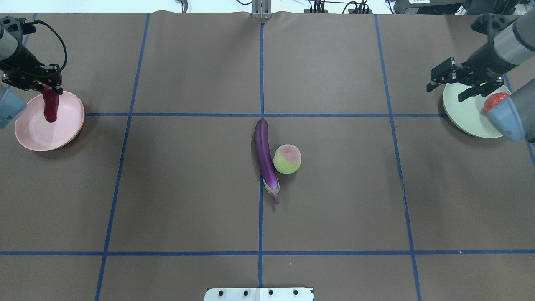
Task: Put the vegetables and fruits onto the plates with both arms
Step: 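Lift pepper onto pink plate with left gripper while right releases pomegranate, then grasp the peach with the right gripper while the left gripper moves toward the eggplant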
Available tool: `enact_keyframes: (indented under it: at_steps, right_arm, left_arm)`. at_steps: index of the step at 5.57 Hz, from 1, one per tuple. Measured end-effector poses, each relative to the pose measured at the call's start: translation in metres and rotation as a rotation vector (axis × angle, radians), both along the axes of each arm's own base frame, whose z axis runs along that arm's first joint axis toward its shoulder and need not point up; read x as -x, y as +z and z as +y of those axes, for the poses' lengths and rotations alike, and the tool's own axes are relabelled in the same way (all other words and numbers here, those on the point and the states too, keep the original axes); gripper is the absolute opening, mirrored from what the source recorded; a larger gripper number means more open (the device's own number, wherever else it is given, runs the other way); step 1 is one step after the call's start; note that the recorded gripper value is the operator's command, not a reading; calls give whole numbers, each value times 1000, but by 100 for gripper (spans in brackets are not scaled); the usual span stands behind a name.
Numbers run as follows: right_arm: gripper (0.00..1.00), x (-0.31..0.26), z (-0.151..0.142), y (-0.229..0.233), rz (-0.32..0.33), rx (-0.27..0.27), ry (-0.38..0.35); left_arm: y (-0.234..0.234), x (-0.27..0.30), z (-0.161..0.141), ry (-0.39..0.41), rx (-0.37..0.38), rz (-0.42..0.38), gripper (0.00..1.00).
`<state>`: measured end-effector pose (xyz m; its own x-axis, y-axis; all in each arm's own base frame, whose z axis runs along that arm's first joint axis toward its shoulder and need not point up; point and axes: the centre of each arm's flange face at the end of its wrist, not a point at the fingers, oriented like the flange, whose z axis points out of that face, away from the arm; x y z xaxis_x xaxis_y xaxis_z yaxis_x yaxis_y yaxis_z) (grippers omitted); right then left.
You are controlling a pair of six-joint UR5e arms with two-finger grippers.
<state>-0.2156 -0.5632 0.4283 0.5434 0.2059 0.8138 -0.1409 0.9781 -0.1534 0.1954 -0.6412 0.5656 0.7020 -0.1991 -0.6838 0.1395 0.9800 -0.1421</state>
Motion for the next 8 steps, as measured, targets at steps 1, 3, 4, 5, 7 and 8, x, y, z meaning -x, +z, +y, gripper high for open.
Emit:
enact_keyframes:
  at_steps: [1, 3, 4, 5, 7, 8]
  right_arm:
    - [100, 48, 27, -49, -14, 25, 34]
    - [100, 155, 76, -131, -39, 104, 139]
    - [100, 203, 101, -158, -44, 137, 208]
    - [100, 241, 122, -173, -44, 156, 266]
    - [100, 286, 131, -187, -38, 181, 315]
    - [100, 299, 131, -189, -30, 179, 324]
  left_arm:
    - [27, 6, 0, 15, 25, -18, 99]
    - [22, 5, -3, 3, 33, -9, 100]
    - [-10, -1, -7, -34, 24, 15, 100]
    - [-57, -24, -1, -75, 24, 53, 100]
    - [-151, -101, 30, -128, 76, 138, 100]
    - [-183, -133, 44, -135, 106, 165, 100]
